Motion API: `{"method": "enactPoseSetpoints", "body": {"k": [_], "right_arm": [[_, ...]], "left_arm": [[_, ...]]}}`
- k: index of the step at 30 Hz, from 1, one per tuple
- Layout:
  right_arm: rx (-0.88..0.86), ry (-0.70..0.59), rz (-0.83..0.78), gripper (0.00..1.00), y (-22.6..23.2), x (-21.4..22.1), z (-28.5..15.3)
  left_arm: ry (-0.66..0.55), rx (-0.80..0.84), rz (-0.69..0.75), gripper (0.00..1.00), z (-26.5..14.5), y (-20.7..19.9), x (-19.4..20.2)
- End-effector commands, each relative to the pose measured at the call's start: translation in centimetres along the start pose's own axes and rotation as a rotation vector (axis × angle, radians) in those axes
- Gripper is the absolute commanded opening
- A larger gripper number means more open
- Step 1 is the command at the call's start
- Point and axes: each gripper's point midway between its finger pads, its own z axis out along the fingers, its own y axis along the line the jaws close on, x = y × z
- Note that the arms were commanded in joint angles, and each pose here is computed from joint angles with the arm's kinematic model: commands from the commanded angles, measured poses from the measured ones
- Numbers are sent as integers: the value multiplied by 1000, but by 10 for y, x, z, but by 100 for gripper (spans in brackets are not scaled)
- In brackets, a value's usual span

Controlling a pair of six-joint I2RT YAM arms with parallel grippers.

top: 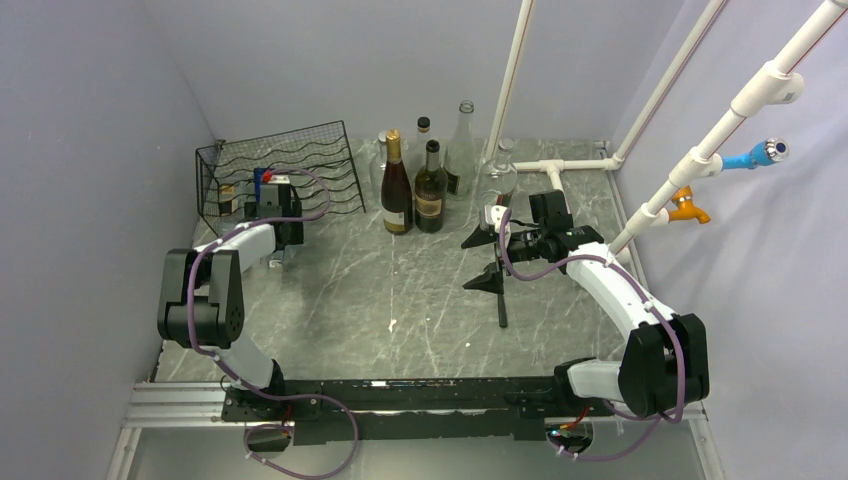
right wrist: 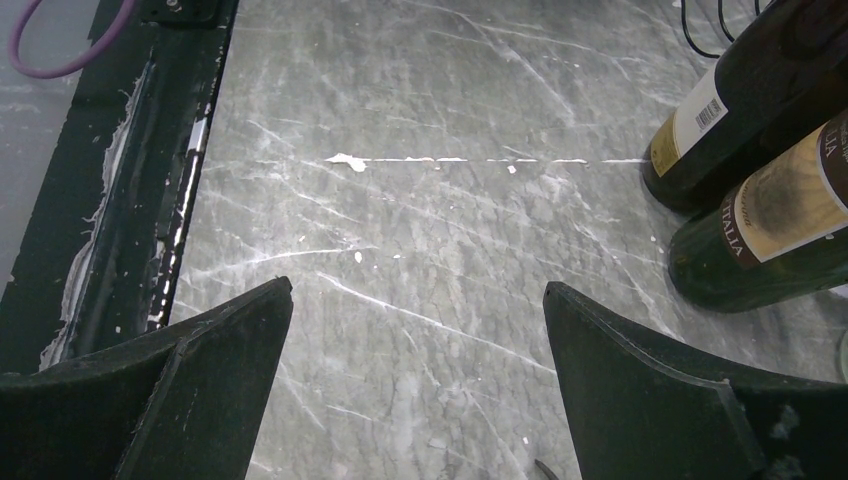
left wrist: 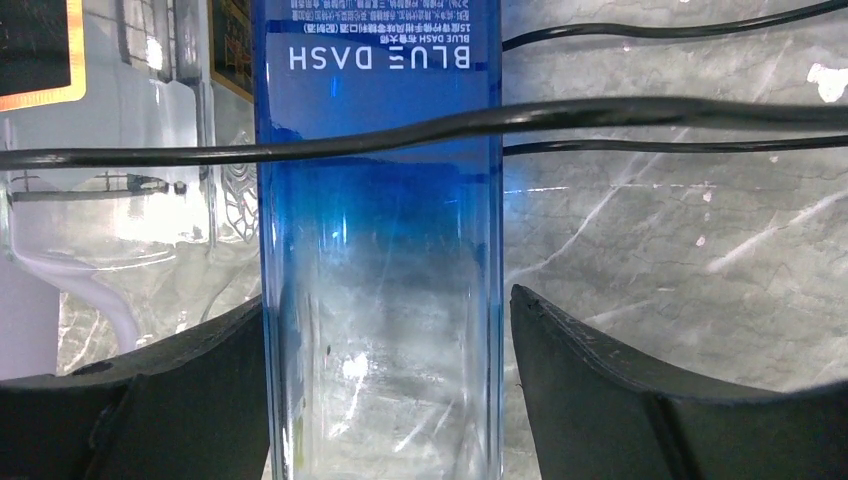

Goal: Take the wine bottle off the wine rack
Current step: Pick up the wine bottle from the wine rack.

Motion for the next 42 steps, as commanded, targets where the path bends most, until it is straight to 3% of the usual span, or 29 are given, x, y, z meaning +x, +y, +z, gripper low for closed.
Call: {"method": "enactPoseSetpoints", "body": {"k": [1, 13, 21, 28, 36, 42], "right_arm": [[-6, -42, -70, 100, -5, -20, -3], [-6, -41, -69, 100, -5, -20, -3], [-6, -42, -72, 100, -4, -21, -3], [-6, -41, -72, 100, -4, -21, -3], [-6, -41, -74, 100, -4, -21, -3], [-6, -42, -76, 100, -4, -21, -4]], "left_arm": [[-21, -17, 12, 81, 2, 1, -4], [-22, -25, 10, 77, 3, 3, -3], [-25, -24, 10, 68, 2, 3, -3], [-26, -22, 10, 50, 1, 3, -3], [-40, -28, -6, 16, -4, 6, -7], [-67, -25, -25, 6, -12, 8, -12]]}}
